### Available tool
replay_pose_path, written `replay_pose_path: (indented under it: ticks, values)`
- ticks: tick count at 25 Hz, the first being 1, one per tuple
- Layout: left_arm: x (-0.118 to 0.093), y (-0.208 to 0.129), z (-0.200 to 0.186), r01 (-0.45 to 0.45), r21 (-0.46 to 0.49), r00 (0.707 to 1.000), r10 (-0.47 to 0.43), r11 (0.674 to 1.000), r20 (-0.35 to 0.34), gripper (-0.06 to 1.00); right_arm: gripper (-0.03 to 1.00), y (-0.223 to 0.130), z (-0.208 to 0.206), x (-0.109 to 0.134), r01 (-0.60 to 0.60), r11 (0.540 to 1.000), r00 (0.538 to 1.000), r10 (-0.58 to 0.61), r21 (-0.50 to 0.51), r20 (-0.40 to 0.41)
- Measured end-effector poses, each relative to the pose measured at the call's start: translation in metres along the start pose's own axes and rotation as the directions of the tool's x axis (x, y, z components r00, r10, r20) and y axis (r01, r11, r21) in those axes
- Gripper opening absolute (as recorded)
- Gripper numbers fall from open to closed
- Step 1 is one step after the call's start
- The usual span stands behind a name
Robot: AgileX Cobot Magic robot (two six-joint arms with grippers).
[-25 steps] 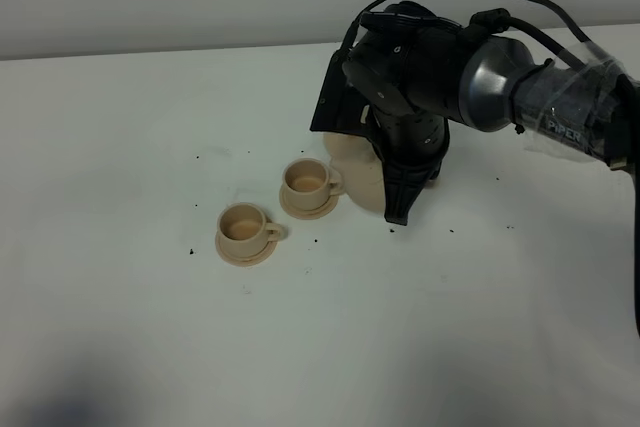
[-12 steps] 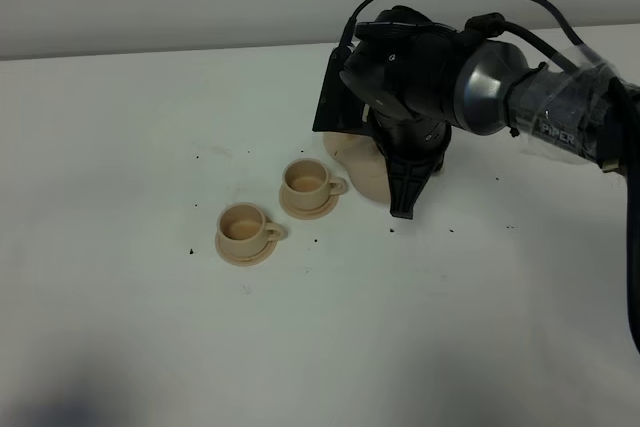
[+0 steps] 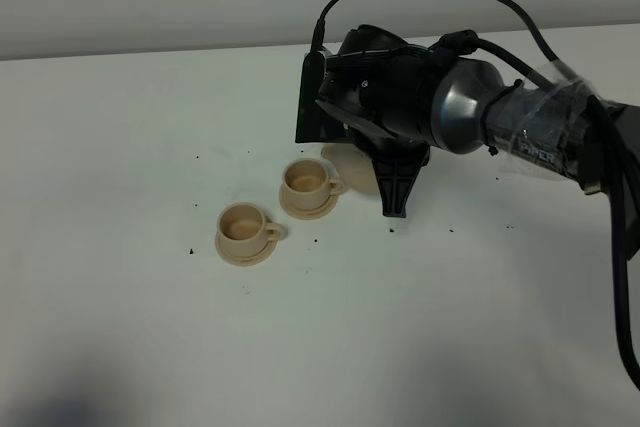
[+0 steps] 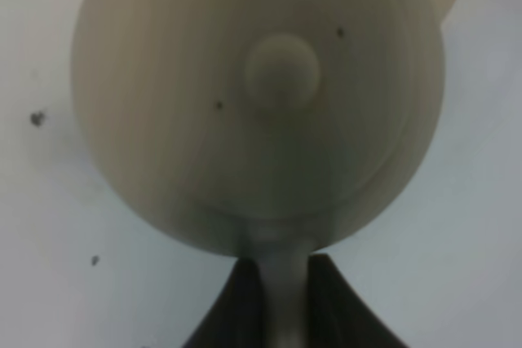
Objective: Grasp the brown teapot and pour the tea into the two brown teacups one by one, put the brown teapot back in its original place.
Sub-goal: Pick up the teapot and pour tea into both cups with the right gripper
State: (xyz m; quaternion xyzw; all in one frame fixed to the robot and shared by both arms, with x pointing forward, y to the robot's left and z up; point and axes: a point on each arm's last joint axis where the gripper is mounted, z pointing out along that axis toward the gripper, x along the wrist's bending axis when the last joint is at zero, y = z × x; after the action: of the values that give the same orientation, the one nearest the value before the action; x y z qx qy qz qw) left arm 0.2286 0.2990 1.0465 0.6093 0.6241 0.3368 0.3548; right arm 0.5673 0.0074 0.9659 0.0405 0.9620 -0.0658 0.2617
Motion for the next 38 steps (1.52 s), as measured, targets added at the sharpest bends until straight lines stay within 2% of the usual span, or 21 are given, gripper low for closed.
replay_pose_path:
  ticks: [6,26,38]
  values:
    - [0.000,0.000,0.000,0.000,0.000,1.000,0.000,1.000,0.000,0.37,0.13,0.003,0.009,0.006,0.024,0.999,1.000,-0.024,0.031,-0.003]
    - [0.000,0.000,0.000,0.000,0.000,1.000,0.000,1.000,0.000,0.37,0.13,0.006,0.002,0.011,0.082,0.993,0.995,-0.085,0.084,0.043]
    - [0.000,0.000,0.000,0.000,0.000,1.000,0.000,1.000,0.000,0.37,0.13,0.015,-0.006,0.017,0.126,0.989,0.988,-0.132,0.080,0.085]
